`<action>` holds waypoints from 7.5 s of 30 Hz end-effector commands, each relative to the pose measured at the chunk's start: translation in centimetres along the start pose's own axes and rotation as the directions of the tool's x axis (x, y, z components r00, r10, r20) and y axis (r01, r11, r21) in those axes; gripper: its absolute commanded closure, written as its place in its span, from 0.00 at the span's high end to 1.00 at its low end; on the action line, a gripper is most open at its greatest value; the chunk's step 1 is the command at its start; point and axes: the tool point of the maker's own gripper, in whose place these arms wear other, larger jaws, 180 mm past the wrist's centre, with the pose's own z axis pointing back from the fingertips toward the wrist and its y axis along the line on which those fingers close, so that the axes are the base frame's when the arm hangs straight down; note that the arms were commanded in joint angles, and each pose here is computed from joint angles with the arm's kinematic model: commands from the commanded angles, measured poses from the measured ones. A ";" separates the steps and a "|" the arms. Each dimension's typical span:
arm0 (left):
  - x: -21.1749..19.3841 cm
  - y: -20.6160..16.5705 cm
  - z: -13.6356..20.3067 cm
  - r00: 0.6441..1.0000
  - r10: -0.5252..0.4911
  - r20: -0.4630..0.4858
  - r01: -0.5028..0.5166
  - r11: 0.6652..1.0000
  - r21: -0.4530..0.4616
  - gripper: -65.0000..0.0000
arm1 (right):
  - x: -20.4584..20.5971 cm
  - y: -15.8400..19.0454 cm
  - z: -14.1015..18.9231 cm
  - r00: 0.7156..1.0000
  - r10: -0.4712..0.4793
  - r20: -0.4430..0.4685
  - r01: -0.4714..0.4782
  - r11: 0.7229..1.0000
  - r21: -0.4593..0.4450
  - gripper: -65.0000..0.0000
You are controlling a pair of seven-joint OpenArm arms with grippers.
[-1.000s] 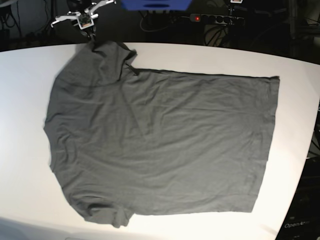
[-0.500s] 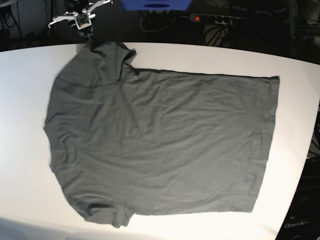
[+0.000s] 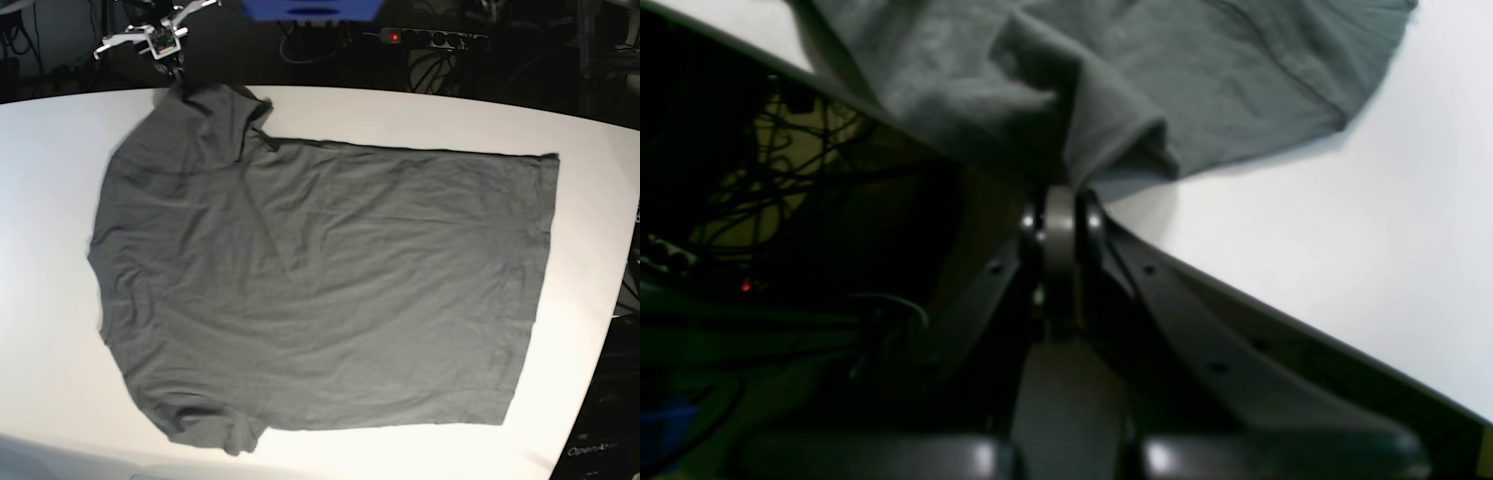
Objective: Fold the T-shirt properly
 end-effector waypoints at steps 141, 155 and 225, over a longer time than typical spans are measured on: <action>11.1 2.6 -22.8 0.947 -0.043 -0.317 -0.031 0.974 -0.223 0.04 | 8.4 -4.9 -1.3 0.983 0.114 0.142 -0.108 0.993 -0.046 0.01; 12.1 2.7 -24.0 0.947 -0.053 -0.318 -0.018 0.976 -0.216 0.04 | 11.8 -8.4 -6.2 0.978 0.165 0.126 -0.156 0.985 -0.076 0.01; 19.9 -0.8 -34.7 0.946 -0.256 -0.201 0.213 0.953 -0.215 0.03 | 22.6 -18.7 -16.7 0.963 0.213 0.165 -0.187 0.969 -0.161 0.01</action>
